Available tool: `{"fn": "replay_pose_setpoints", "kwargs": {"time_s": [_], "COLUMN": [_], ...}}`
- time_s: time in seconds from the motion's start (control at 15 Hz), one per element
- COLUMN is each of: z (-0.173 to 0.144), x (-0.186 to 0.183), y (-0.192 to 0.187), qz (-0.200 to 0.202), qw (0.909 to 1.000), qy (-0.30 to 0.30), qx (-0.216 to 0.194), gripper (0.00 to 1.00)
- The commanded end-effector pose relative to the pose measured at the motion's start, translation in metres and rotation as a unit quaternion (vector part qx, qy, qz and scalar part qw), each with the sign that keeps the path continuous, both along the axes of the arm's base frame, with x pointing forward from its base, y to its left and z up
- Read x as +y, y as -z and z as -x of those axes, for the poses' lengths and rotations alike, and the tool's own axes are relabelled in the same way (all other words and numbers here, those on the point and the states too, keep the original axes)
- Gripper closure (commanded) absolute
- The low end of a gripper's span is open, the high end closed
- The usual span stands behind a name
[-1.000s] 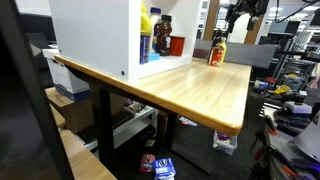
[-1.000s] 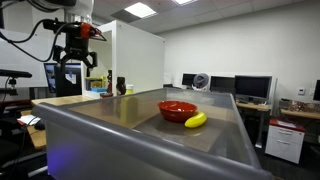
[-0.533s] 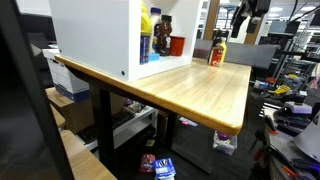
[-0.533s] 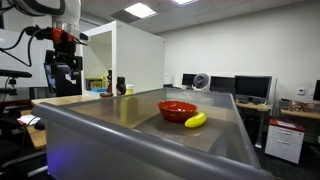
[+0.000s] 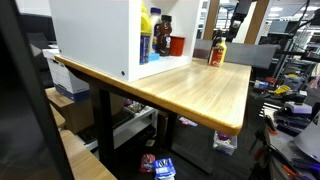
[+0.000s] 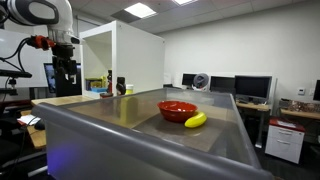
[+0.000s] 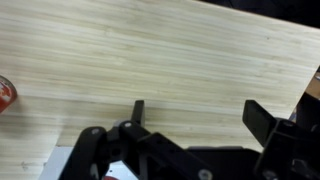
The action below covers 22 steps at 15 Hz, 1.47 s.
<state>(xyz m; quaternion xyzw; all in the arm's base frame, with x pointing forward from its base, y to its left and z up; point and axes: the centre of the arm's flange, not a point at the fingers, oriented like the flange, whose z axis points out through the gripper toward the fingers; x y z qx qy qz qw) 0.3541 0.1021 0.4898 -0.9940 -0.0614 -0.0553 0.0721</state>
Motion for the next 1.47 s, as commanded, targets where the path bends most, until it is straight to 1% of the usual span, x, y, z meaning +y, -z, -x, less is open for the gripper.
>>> {"fn": "replay_pose_setpoints", "kwargs": {"time_s": [0.0,0.2,0.33,0.47,0.67,0.87,0.93,1.07,1.33,1.4], "z": [-0.003,-0.006,-0.008,-0.007,0.0,0.004,0.001,0.002,0.001,0.003], "x": [0.011,0.027,0.042,0.056,0.069,0.071,0.069,0.07,0.07,0.064], "y": [0.009,0.006,0.0,-0.009,-0.03,-0.051,-0.04,-0.045,-0.042,-0.042], "qz": [-0.008,-0.018,-0.027,-0.041,-0.073,-0.114,-0.081,-0.086,-0.084,-0.083], "qw": [0.9955,0.9869,0.9785,0.969,0.9521,0.9363,0.951,0.95,0.95,0.9499], "qy": [0.094,0.16,0.205,0.244,0.297,0.332,0.298,0.3,0.301,0.301], "qx": [-0.008,-0.002,0.001,0.004,0.001,-0.019,-0.002,-0.007,-0.003,-0.006], "gripper": [0.0,0.0,0.0,0.0,0.0,0.0,0.0,0.0,0.0,0.0]}}
